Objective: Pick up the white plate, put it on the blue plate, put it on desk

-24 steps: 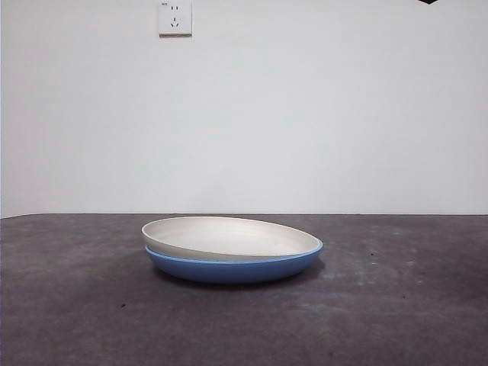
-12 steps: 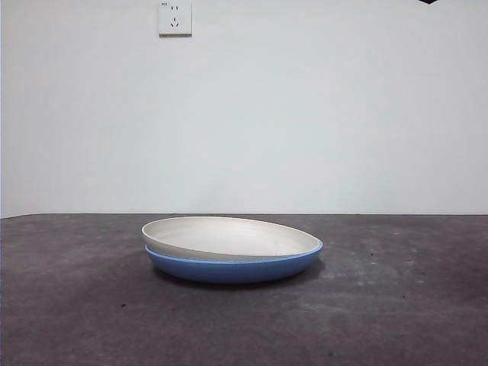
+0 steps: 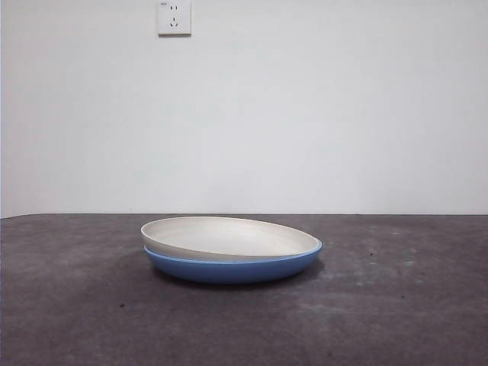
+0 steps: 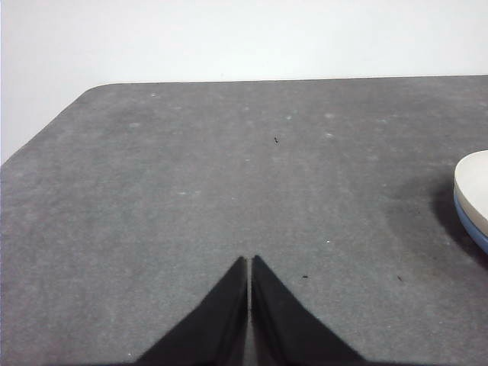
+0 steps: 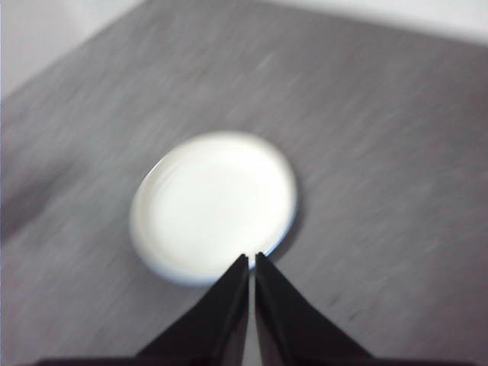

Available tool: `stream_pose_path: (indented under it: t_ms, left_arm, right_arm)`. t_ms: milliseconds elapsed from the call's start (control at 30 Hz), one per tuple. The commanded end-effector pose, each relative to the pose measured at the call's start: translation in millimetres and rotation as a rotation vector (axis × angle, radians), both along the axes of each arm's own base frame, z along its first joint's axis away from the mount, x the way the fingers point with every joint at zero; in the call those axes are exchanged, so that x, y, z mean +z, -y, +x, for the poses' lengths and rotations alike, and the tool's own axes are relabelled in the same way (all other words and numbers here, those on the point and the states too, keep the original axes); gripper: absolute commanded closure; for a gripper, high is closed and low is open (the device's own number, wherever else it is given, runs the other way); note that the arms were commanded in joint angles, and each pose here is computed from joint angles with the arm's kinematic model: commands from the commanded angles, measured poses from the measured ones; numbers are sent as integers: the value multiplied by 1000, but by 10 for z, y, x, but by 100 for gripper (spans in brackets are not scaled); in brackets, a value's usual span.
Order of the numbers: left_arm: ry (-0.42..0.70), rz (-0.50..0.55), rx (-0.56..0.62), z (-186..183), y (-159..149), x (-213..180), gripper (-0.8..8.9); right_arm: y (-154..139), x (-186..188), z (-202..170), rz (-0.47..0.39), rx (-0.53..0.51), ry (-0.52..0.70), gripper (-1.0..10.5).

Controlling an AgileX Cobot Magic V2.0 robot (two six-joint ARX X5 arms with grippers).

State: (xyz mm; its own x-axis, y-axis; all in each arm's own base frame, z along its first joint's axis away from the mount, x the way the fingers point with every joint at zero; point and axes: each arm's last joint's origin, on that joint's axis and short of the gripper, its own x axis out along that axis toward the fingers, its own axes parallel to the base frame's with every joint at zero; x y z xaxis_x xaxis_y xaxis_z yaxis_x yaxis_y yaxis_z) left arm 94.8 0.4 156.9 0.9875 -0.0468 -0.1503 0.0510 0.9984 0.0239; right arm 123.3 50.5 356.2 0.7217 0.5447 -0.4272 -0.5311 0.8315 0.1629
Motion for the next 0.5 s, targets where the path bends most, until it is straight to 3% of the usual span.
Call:
stream_pose_path:
  t_ms: [33, 233, 500]
  left_arm:
    - [-26, -3, 5, 7, -3, -75, 805]
    - [-26, -3, 5, 7, -3, -75, 805]
    - [-26, -3, 5, 7, -3, -75, 805]
  right_arm:
    - [130, -94, -29, 8, -93, 76, 939]
    - [326, -520, -143, 30, -236, 260, 939]
    - [407, -1226, -229, 45, -308, 392, 939]
